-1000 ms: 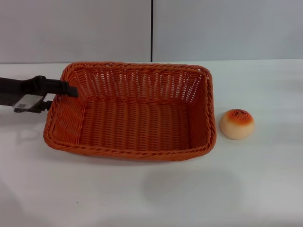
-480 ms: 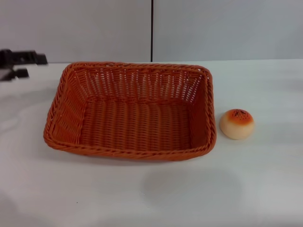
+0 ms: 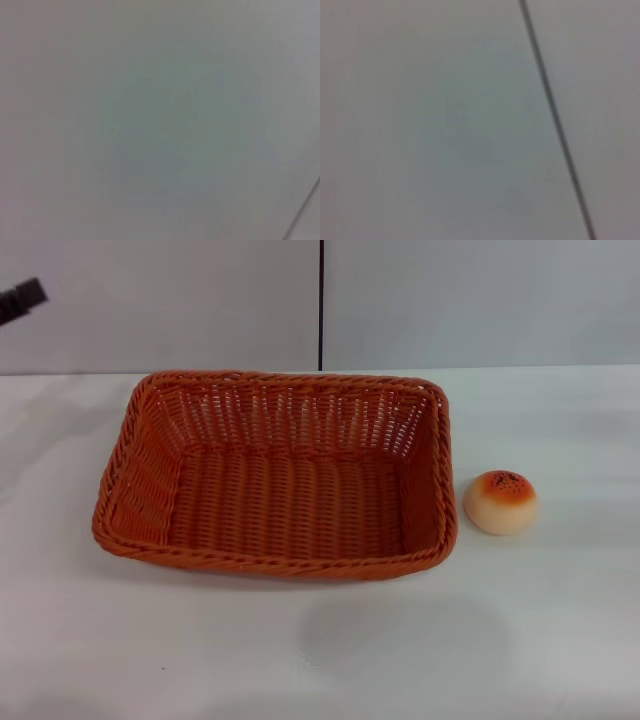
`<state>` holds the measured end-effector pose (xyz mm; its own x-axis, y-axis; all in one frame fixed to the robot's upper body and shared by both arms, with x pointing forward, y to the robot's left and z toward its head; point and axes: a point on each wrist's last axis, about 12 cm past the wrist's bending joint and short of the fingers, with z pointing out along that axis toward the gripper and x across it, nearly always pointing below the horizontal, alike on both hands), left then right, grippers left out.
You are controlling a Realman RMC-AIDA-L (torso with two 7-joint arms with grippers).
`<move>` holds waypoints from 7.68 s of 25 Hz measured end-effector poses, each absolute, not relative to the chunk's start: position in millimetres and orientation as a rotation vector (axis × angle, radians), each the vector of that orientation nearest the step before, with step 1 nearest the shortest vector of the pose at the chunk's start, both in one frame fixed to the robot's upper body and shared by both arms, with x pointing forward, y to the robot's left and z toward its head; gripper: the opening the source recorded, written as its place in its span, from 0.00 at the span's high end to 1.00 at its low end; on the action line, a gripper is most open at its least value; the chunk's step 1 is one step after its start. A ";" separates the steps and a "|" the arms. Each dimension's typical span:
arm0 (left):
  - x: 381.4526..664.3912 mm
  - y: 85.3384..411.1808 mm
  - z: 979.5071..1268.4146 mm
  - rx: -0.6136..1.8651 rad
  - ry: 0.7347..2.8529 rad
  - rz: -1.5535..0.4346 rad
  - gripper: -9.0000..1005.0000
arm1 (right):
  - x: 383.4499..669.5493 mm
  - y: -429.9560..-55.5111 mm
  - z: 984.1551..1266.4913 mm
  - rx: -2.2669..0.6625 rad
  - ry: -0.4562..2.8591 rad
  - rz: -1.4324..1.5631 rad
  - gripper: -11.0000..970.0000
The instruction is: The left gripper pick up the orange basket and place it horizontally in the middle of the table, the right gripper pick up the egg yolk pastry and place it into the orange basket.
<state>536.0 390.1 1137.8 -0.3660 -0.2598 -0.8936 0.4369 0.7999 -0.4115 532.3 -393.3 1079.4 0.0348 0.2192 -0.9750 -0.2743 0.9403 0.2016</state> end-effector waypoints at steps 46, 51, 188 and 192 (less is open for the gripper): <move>420.8 382.0 1037.8 0.096 1.399 -0.313 0.17 | 564.7 -366.0 1183.5 -0.223 2.586 0.627 0.36; 424.5 379.0 1038.1 0.109 1.390 -0.299 0.17 | 573.5 -339.5 1182.5 -0.269 2.648 0.670 0.36; 442.9 355.3 1035.3 0.071 1.316 -0.252 0.17 | 592.1 -216.3 1152.1 -0.619 2.159 1.260 0.51; 438.0 357.8 1035.3 0.069 1.313 -0.249 0.17 | 580.2 -256.1 1152.8 -0.569 1.938 1.162 0.43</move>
